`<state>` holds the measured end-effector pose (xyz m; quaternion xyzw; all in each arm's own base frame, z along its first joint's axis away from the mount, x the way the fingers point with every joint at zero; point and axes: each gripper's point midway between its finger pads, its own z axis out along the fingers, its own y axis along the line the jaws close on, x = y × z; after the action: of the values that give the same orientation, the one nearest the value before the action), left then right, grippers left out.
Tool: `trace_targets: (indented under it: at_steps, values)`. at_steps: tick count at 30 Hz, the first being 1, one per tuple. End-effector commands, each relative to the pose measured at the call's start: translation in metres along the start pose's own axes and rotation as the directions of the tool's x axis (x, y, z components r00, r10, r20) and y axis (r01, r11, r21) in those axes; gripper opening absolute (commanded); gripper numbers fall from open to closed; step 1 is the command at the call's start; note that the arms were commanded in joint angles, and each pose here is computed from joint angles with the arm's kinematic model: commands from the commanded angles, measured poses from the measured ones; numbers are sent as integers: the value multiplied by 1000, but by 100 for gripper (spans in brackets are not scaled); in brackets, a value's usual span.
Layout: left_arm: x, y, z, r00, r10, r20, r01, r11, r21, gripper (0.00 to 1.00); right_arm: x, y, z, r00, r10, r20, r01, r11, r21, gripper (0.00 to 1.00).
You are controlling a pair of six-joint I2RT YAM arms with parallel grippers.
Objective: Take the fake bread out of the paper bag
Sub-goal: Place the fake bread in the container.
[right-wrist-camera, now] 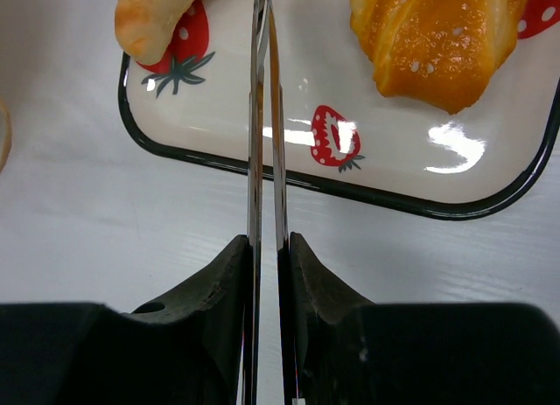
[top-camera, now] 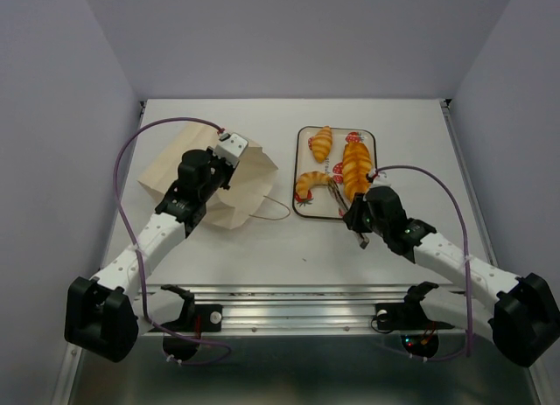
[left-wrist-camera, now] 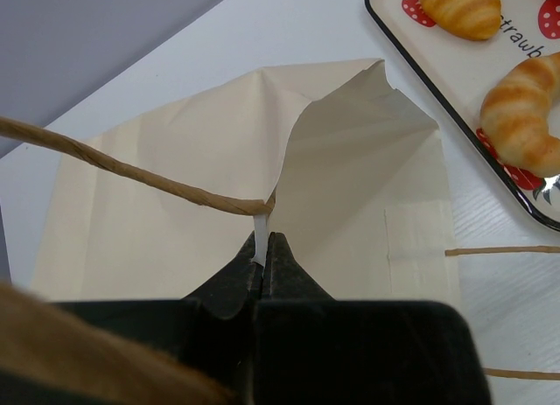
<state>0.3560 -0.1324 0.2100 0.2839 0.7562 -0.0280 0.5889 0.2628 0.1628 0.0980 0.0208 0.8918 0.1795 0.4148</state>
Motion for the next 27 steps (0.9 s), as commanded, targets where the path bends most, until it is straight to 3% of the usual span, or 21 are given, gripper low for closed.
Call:
trace_targets:
  at_steps: [1, 3, 6, 8, 16, 19, 27]
  values:
    - [-23, 8, -8, 996, 20, 88, -18, 1000, -26, 0, -5, -5, -6, 1000, 5, 17, -6, 1000, 20, 1]
    - [-24, 8, -9, 996, 20, 90, -18, 1000, -25, 0, -4, -7, -8, 1000, 8, 13, -9, 999, 31, 1]
    - [-24, 8, -8, 996, 18, 91, -16, 1000, -27, 0, -6, -9, -11, 1000, 19, 14, -20, 999, 49, 9]
    - [-24, 7, -7, 996, 18, 90, -16, 1000, -24, 0, -9, -6, -15, 1000, 24, 19, -24, 999, 37, 21]
    - [-24, 6, -6, 996, 13, 87, -12, 1000, -16, 0, -19, 3, -23, 1000, 23, 21, -24, 1000, 12, 38]
    - [-23, 5, -6, 996, 9, 86, -8, 1000, -13, 0, -25, 10, -26, 1000, 15, 25, -15, 1000, -16, 50]
    - [-24, 6, -6, 997, 6, 83, -4, 1000, -17, 0, -39, 19, -33, 999, 2, 44, 0, 999, -43, 52]
